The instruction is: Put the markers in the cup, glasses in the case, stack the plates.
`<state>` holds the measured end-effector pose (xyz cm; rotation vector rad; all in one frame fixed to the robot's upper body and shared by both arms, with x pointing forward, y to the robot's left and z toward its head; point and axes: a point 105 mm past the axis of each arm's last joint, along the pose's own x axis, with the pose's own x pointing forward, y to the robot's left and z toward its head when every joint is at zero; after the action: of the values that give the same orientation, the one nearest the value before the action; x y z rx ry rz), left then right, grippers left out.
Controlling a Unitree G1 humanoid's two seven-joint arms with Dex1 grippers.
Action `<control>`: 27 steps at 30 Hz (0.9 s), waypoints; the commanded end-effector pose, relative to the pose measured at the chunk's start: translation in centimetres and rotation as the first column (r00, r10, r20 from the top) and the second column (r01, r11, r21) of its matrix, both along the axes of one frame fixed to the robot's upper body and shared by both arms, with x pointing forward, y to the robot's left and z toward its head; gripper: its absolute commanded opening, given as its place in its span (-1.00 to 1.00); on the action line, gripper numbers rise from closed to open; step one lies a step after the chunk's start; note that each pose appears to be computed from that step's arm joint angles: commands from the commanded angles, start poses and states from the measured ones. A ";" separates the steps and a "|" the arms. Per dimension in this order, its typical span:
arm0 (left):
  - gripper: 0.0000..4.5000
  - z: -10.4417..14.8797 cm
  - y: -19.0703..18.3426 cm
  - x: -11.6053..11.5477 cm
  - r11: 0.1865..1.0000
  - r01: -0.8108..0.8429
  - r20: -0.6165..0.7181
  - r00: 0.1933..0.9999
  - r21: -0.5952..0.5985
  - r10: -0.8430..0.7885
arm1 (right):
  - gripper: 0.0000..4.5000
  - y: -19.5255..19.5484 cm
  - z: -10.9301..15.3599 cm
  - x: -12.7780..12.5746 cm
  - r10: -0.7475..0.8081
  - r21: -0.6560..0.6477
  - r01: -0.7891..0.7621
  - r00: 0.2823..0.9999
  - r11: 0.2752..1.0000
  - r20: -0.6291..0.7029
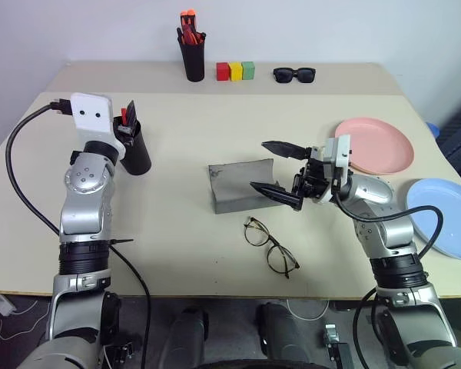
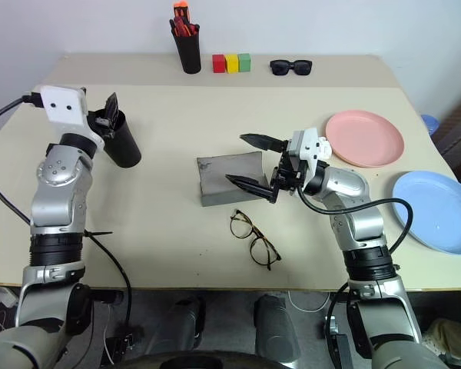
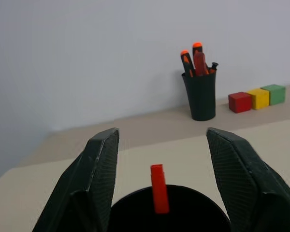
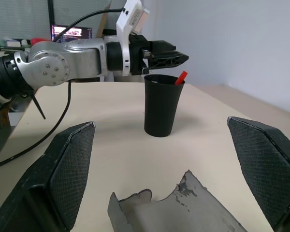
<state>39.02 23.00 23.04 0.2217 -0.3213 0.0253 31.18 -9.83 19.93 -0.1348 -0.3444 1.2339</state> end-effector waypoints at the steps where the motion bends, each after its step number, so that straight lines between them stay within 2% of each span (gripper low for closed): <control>1: 0.36 3.3 -2.4 -0.7 0.993 0.118 0.105 0.988 -0.020 -0.115 | 1.00 -0.9 1.9 -0.3 -0.041 0.027 0.039 0.997 0.999 0.071; 4: 0.36 3.8 -5.6 -0.7 0.957 0.288 0.054 0.957 -0.041 -0.286 | 1.00 -1.6 1.9 -0.3 -0.085 0.039 0.083 0.995 0.996 0.055; 5: 0.36 3.3 -7.8 -0.9 0.908 0.418 -0.027 0.908 -0.016 -0.419 | 1.00 -2.1 1.4 -0.4 -0.116 0.019 0.115 0.993 0.993 0.037; 7: 0.36 2.1 -11.5 -2.0 0.777 0.630 -0.183 0.764 0.004 -0.619 | 1.00 -3.0 0.4 -0.9 -0.170 -0.026 0.170 0.985 0.985 -0.003; 10: 0.36 0.1 -14.4 -3.8 0.591 0.807 -0.376 0.546 -0.004 -0.748 | 1.00 -4.1 -0.7 -2.0 -0.221 -0.068 0.217 0.973 0.974 -0.063; 12: 0.36 -1.5 -15.3 -4.8 0.474 0.880 -0.501 0.409 -0.003 -0.763 | 1.00 -5.0 -1.1 -2.9 -0.261 -0.084 0.254 0.961 0.964 -0.089; 14: 0.36 -2.5 -15.5 -5.2 0.405 0.914 -0.570 0.332 -0.002 -0.752 | 1.00 -5.8 -1.3 -3.6 -0.299 -0.092 0.290 0.949 0.953 -0.103; 19: 0.36 -5.2 -15.3 -4.8 0.319 0.948 -0.718 0.213 -0.012 -0.662 | 1.00 -7.3 -1.9 -5.4 -0.389 -0.109 0.377 0.914 0.920 -0.118; 23: 0.36 -6.0 -15.2 -4.3 0.286 0.957 -0.763 0.153 -0.043 -0.627 | 1.00 -7.9 -2.3 -6.3 -0.440 -0.103 0.429 0.890 0.897 -0.121; 27: 0.36 -7.5 -15.4 -4.9 0.198 0.978 -0.823 0.063 -0.061 -0.565 | 1.00 -8.4 -2.9 -7.0 -0.483 -0.093 0.474 0.867 0.875 -0.124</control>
<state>34.37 7.96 15.14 0.5112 0.4466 -1.3703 24.62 -18.26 15.79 -0.1463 -0.0698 0.7681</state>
